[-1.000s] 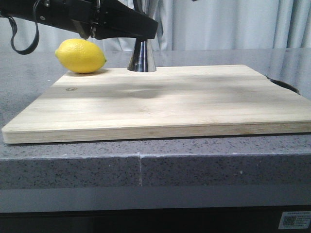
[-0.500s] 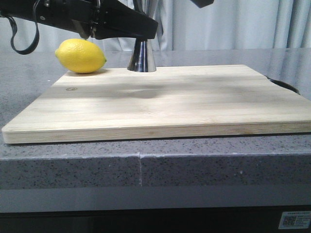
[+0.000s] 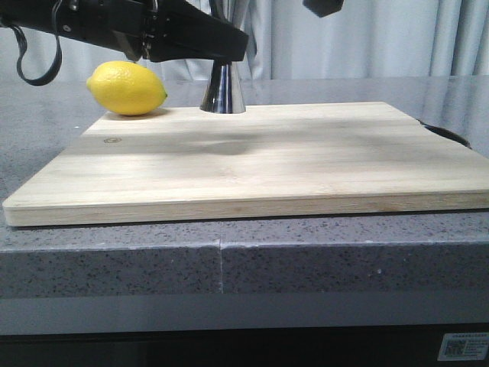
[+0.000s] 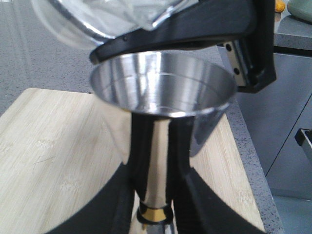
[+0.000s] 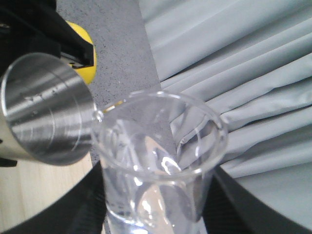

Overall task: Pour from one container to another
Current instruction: 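Tilt the beaker with the right gripper above the jigger cup, then pour liquid from the beaker into the jigger held by left gripper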

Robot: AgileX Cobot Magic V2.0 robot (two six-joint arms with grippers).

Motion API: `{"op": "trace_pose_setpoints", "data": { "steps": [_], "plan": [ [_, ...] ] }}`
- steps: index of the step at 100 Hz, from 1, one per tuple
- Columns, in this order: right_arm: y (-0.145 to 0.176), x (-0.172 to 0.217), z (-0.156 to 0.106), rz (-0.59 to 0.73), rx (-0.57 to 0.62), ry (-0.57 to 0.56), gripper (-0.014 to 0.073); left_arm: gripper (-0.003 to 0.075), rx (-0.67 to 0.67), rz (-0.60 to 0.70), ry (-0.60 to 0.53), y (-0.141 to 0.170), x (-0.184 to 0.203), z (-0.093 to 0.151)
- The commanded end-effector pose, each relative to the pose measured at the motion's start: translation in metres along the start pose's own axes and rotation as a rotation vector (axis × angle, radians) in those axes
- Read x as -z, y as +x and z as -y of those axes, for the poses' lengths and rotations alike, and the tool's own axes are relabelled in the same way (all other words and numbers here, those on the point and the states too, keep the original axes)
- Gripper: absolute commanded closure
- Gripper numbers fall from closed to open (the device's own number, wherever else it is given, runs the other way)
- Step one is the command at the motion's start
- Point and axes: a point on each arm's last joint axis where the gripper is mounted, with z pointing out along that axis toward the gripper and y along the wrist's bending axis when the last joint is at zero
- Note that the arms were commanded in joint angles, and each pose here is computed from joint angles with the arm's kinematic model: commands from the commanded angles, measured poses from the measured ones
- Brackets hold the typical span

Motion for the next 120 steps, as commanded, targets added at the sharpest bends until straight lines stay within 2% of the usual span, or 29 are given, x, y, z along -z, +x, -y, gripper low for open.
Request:
{"op": "trace_pose_setpoints", "data": {
  "steps": [1, 120],
  "plan": [
    [-0.0133, 0.0105, 0.019, 0.049, 0.018, 0.061, 0.0318, 0.0608, -0.058, 0.152, 0.136, -0.038, 0.0083, 0.0212],
    [-0.0118, 0.0105, 0.0193, 0.024, 0.096, 0.053, 0.0318, 0.0608, -0.058, 0.152, 0.136, -0.038, 0.0083, 0.0212]
  ]
}}
